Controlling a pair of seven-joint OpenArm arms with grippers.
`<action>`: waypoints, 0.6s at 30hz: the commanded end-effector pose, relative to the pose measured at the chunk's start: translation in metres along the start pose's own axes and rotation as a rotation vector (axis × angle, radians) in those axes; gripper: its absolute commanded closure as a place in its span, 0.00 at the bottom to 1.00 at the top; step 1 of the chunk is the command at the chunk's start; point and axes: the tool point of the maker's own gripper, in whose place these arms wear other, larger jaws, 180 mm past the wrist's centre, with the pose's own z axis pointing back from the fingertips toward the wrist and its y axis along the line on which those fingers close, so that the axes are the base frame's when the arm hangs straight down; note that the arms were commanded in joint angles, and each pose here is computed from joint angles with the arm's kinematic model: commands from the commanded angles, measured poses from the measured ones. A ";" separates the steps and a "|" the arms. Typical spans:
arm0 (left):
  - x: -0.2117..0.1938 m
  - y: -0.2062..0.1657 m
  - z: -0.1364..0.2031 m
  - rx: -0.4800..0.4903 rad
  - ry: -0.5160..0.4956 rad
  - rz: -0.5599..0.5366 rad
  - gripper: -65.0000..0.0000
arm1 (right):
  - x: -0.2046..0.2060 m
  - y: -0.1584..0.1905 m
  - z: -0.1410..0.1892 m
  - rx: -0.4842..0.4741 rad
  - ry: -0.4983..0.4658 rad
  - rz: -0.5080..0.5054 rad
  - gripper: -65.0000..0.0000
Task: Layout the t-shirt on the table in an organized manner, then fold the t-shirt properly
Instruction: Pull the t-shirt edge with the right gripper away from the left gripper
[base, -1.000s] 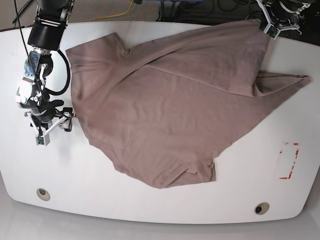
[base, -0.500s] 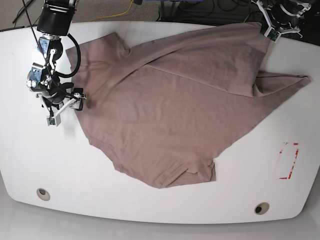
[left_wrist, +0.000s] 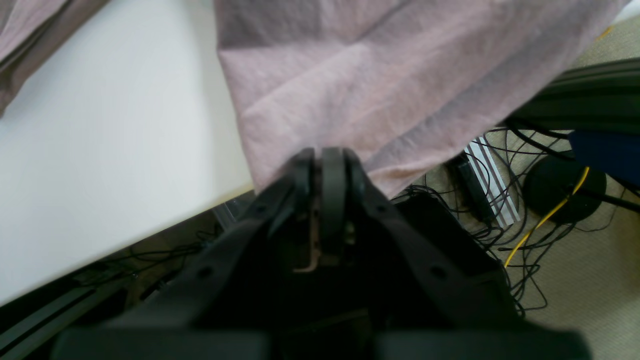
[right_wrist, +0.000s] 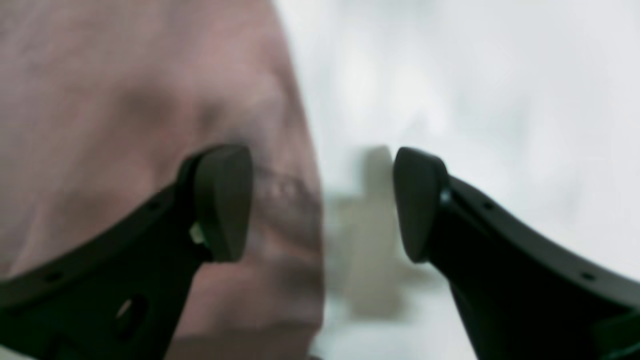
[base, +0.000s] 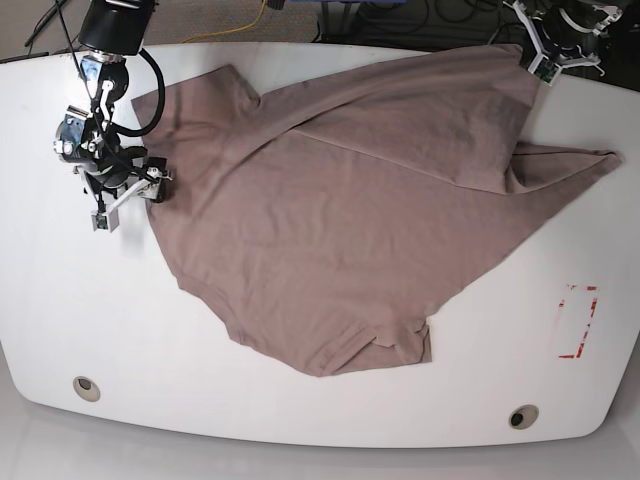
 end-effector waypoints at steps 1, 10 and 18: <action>0.002 0.003 0.004 0.006 -0.010 -0.010 1.00 | 0.008 -0.003 0.004 -0.009 -0.023 0.008 0.35; 0.002 0.003 0.004 0.007 -0.009 -0.011 1.00 | -0.003 0.019 -0.003 0.036 -0.009 -0.025 0.35; 0.004 0.004 0.003 0.009 -0.013 -0.011 1.00 | -0.018 0.035 -0.008 0.067 0.012 -0.052 0.35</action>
